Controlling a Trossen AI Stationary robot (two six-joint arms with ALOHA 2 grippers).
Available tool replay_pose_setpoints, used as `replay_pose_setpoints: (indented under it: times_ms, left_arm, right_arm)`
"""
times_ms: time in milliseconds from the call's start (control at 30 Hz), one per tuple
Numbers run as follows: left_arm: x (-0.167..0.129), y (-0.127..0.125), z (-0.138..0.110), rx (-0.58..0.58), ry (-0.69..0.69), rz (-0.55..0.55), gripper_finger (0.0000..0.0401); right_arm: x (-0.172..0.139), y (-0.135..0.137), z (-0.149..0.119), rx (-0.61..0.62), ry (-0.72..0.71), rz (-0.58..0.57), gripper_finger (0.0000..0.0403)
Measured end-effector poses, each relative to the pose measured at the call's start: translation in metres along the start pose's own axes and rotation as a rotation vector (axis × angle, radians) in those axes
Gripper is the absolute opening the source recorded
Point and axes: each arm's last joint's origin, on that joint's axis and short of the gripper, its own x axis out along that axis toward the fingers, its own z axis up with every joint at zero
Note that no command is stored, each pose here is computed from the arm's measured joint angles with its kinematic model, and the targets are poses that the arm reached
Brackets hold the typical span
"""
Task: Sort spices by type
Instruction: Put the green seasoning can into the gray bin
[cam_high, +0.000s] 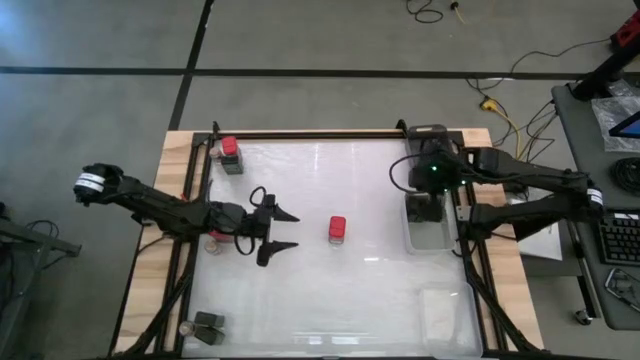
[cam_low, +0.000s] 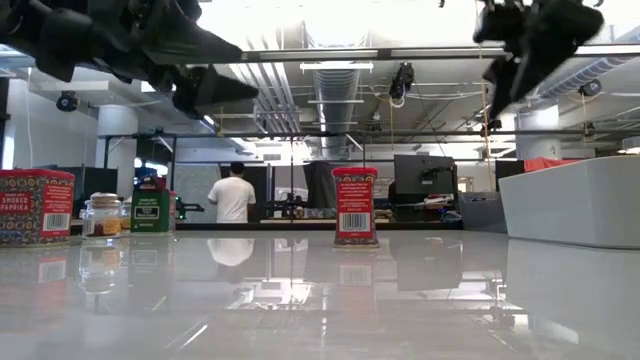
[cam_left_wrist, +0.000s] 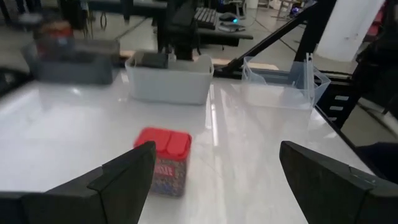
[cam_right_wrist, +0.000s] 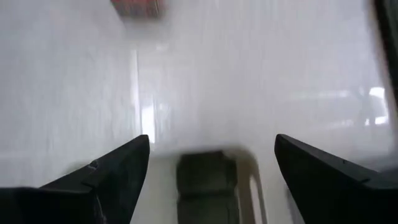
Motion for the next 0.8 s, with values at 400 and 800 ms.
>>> replay_pose_setpoints:
  times_ms: [400, 800]
  left_arm:
    - [0.016, -0.006, -0.015, -0.292, 0.077, -0.188, 0.0327]
    - [0.017, -0.054, 0.025, -0.533, 0.648, -0.037, 0.0327]
  right_arm:
    - [-0.009, 0.052, 0.039, -0.073, -0.076, 0.009, 0.032]
    - [0.011, 0.083, 0.079, -0.106, -0.08, -0.056, 0.0325]
